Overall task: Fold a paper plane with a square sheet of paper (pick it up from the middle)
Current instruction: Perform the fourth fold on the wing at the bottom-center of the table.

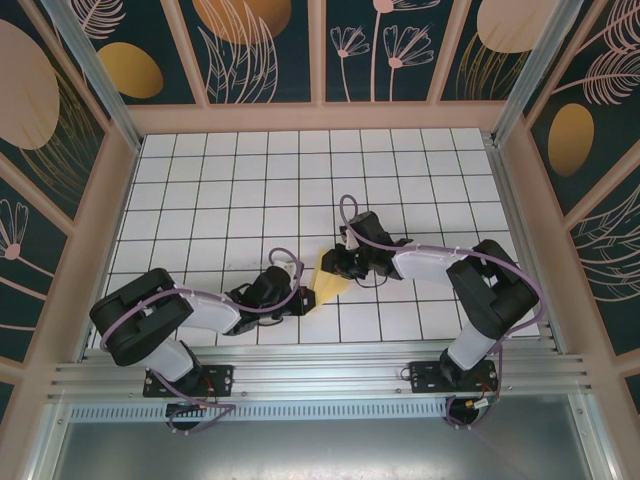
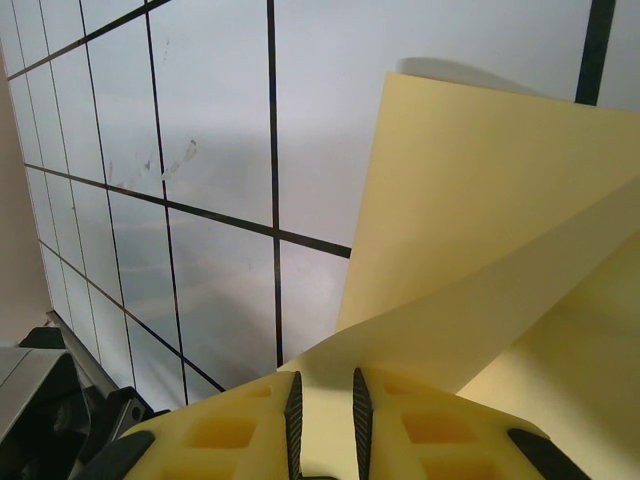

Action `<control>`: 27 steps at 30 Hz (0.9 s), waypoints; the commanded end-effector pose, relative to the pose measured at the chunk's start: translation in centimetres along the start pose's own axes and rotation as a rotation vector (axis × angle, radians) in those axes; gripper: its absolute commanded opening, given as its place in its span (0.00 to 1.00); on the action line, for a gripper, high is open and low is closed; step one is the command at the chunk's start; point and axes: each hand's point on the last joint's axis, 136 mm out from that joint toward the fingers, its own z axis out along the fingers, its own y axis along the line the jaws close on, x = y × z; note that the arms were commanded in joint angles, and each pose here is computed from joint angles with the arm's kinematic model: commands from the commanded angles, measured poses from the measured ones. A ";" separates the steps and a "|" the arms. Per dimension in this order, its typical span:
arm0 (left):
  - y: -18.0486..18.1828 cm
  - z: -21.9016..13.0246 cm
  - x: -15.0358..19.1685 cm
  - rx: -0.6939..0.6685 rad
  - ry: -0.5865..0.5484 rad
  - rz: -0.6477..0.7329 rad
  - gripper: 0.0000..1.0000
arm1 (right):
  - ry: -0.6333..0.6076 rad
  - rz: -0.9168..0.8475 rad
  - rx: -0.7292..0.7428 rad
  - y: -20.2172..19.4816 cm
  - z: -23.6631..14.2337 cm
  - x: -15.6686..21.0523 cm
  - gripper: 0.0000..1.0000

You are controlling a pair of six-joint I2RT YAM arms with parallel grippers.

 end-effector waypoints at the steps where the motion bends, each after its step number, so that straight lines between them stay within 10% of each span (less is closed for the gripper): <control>1: -0.8 -0.5 -0.8 0.043 -0.041 -0.015 0.00 | -0.011 -0.029 -0.022 1.4 -0.2 -0.6 0.25; 27: -0.6 -0.3 -0.2 0.174 -0.044 -0.187 0.00 | 0.067 -0.071 -0.054 2.2 1.4 1.4 0.28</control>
